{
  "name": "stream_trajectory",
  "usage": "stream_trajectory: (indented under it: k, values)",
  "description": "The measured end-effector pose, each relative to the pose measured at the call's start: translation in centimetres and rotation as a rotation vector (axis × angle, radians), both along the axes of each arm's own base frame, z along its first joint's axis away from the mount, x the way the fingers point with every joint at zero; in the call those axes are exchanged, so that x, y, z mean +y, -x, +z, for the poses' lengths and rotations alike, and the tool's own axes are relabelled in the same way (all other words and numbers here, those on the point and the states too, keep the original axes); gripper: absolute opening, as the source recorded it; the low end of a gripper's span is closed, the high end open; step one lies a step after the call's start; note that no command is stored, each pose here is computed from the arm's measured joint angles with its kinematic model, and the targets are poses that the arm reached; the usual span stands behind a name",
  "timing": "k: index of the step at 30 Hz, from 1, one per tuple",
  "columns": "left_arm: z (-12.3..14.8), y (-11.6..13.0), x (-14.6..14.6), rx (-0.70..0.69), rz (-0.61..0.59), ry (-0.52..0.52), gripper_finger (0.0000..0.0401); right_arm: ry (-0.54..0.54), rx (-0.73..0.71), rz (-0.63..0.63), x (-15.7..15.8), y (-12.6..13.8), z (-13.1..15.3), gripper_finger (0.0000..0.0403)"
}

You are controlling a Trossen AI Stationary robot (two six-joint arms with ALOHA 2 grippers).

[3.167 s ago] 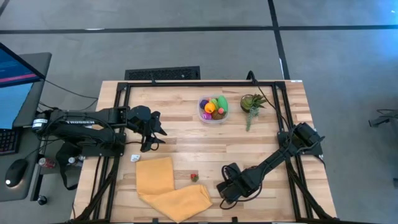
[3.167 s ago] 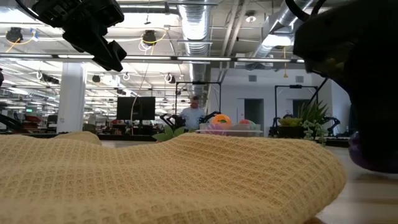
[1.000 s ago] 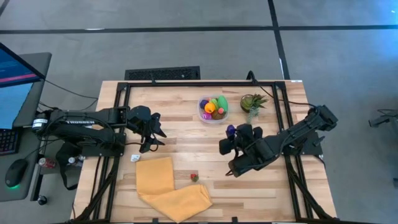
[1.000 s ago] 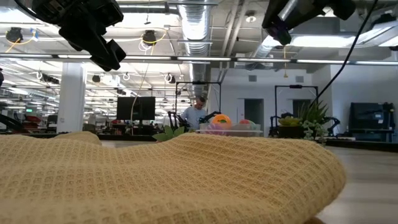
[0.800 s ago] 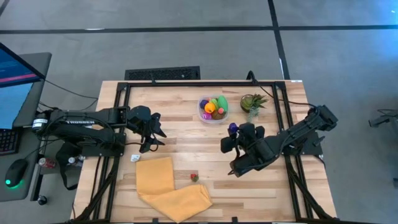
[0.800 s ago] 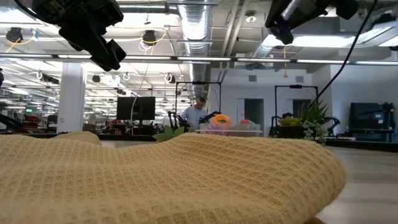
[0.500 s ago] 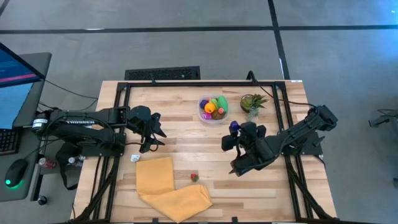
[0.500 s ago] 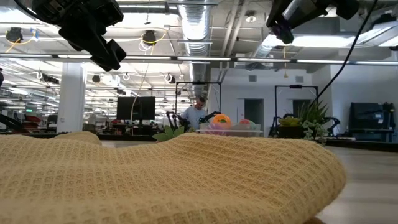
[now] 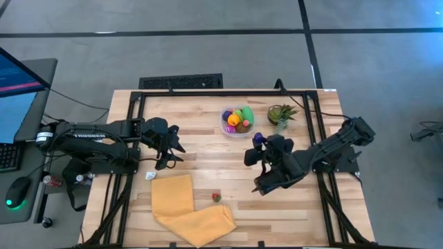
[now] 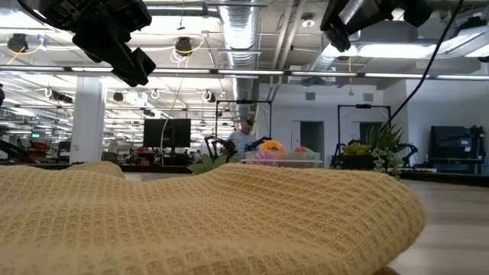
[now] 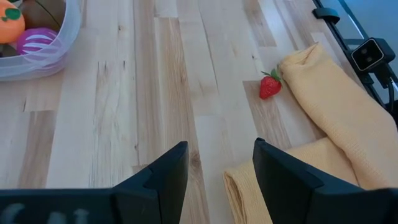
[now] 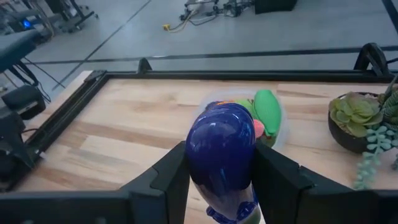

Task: Pick and placing Produce into tupperware
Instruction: Put the eggplant in the transparent bin

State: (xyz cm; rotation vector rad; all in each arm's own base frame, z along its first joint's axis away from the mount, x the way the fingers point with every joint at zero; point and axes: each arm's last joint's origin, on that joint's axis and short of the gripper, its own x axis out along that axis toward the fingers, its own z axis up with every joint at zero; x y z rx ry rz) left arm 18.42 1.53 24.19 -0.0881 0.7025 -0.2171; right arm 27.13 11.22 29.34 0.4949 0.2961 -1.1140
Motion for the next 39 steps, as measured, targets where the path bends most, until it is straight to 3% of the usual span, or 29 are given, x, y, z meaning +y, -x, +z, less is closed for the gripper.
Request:
stream_trajectory:
  k: [19, 39]
  values:
    - [0.0, 0.0, 0.0, -0.005, -0.019, -0.012, 0.0169, 0.000, 0.037, 0.040, -3.3, -3.6, 0.2, 0.0176]
    - [0.0, 0.0, 0.0, -0.018, -0.055, -0.056, 0.0169, -0.073, 0.177, 0.083, -9.8, -6.0, 0.4, 0.0176]
